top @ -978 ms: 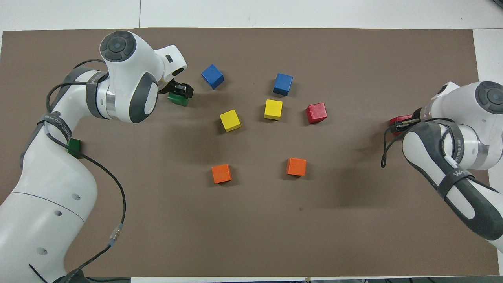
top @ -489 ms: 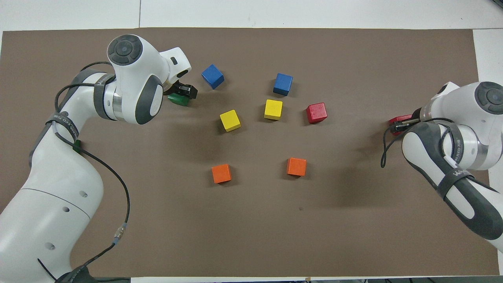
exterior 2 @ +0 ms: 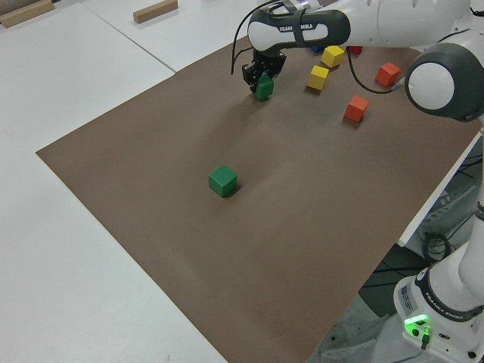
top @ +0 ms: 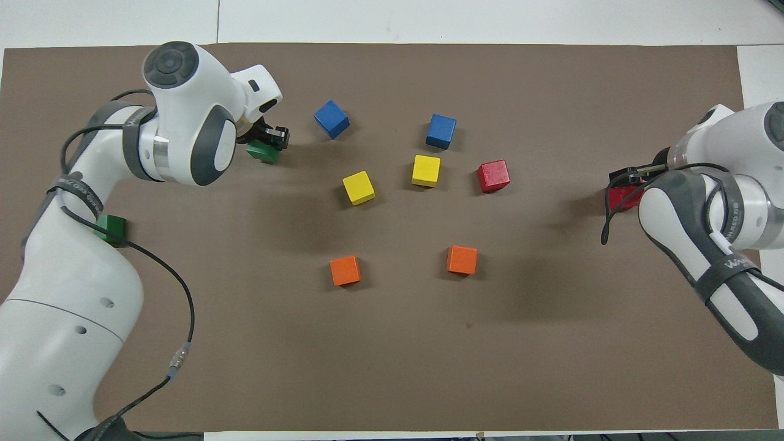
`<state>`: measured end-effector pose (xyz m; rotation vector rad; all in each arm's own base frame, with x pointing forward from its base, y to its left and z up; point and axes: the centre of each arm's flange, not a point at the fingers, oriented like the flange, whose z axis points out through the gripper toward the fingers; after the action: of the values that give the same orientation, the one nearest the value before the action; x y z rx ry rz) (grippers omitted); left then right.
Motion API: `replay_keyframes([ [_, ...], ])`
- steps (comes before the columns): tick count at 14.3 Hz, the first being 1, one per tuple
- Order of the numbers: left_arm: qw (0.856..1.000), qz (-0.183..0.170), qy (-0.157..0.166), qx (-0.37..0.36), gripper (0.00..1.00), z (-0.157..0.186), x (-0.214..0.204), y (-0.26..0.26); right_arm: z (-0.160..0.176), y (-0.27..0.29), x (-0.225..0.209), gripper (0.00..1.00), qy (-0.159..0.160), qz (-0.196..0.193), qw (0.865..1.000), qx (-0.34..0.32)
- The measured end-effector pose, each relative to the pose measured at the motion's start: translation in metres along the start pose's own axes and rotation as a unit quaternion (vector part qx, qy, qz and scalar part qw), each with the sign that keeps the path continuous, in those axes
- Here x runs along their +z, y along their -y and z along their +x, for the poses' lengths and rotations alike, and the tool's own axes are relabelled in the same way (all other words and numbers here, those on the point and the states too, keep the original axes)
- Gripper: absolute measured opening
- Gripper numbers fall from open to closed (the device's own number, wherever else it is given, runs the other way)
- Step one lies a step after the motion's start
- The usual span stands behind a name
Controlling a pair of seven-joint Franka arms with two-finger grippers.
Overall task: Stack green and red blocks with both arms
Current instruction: 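Carry the green cube over green with the left gripper while the right gripper reaches, then lower the green cube onto green with the left gripper while the right gripper grasps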
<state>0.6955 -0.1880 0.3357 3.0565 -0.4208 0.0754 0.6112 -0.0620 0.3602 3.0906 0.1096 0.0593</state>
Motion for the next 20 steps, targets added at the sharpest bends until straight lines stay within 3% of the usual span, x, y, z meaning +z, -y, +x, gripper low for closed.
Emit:
replay_keyframes([
  [4, 1.0, 0.006, -0.01, -0.019, 0.55, -0.028, -0.078, 0.088, 0.025, 0.052, -0.072, 1.0, -0.011, 0.002, 1.0, 0.022],
  [7, 1.0, 0.008, 0.001, 0.021, 0.55, -0.075, -0.097, 0.155, 0.036, 0.137, -0.099, 1.0, -0.033, 0.009, 0.999, 0.035],
  [10, 0.999, 0.005, 0.014, 0.042, 0.55, -0.133, -0.102, 0.23, 0.034, 0.204, -0.094, 1.0, -0.041, 0.018, 0.998, 0.046],
  [13, 0.999, 0.008, 0.008, 0.039, 0.55, -0.177, -0.11, 0.277, 0.031, 0.231, -0.075, 1.0, -0.03, 0.019, 0.999, 0.04],
  [20, 0.998, 0.029, -0.024, 0.04, 0.55, -0.209, -0.072, 0.275, 0.014, 0.246, -0.02, 1.0, -0.037, 0.025, 0.999, 0.003],
])
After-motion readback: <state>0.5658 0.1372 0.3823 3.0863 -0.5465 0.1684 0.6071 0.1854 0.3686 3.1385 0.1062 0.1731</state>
